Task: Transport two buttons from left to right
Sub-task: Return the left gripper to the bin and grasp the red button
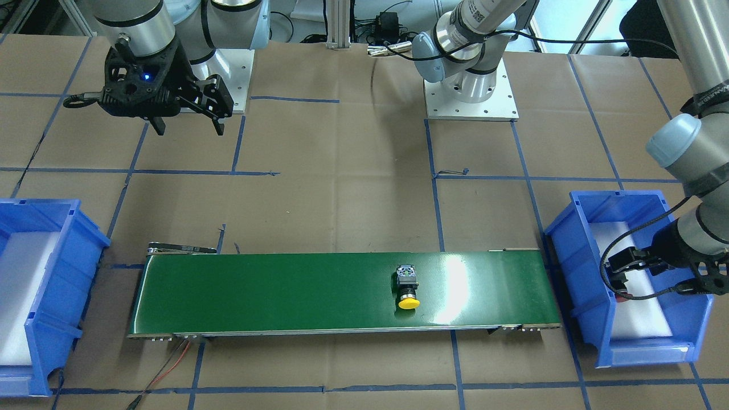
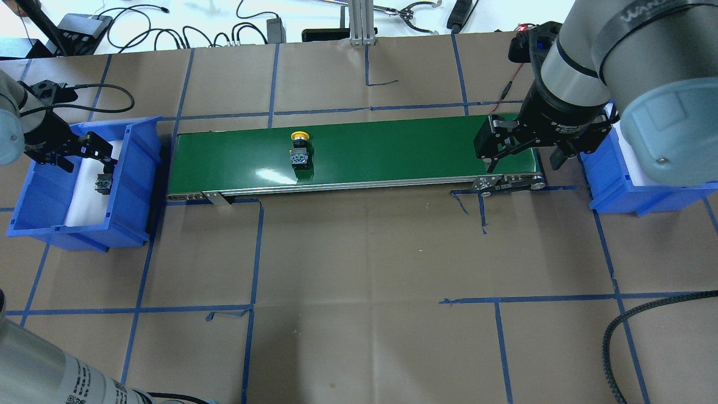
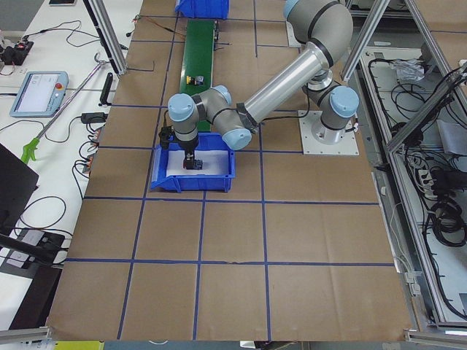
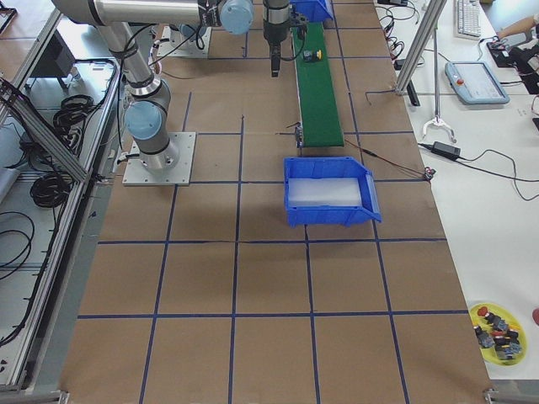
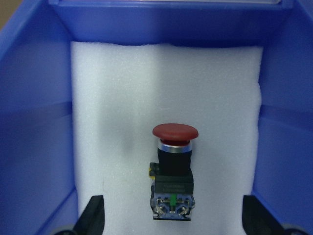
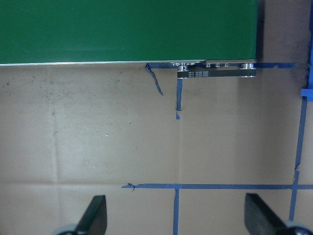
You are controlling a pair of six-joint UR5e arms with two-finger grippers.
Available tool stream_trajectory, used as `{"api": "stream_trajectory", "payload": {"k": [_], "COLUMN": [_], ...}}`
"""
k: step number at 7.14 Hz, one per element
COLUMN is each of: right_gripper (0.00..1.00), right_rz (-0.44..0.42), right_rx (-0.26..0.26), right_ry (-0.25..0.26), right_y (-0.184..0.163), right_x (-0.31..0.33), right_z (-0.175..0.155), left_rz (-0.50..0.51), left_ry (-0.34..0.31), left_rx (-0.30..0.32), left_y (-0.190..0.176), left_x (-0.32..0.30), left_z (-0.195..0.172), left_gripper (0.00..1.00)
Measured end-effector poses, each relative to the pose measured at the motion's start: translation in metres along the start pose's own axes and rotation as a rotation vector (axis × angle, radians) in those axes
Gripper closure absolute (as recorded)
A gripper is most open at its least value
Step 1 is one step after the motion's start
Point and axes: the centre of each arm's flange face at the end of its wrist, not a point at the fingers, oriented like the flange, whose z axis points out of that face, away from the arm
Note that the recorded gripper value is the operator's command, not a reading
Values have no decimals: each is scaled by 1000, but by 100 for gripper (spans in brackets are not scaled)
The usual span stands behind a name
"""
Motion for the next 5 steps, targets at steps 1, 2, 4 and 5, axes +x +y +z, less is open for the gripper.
{"api": "stream_trajectory", "payload": {"k": [1, 2, 4, 5], "right_gripper": [0, 0, 0, 0], "right_rz": [0, 0, 0, 0], "right_rx": [0, 0, -1, -1], "right_ry": [0, 0, 0, 0], "right_y": [0, 0, 0, 0], "right_x": [0, 0, 0, 0], "right_z": [0, 0, 1, 1], "left_rz": [0, 1, 1, 1], "left_ry": [-4, -7, -7, -6], "left_rx": [4, 4, -2, -3], "left_y": [4, 7, 9, 7], "left_x": [2, 3, 4, 3], "left_z": [13, 21, 29, 32], "left_gripper": [0, 0, 20, 47]}}
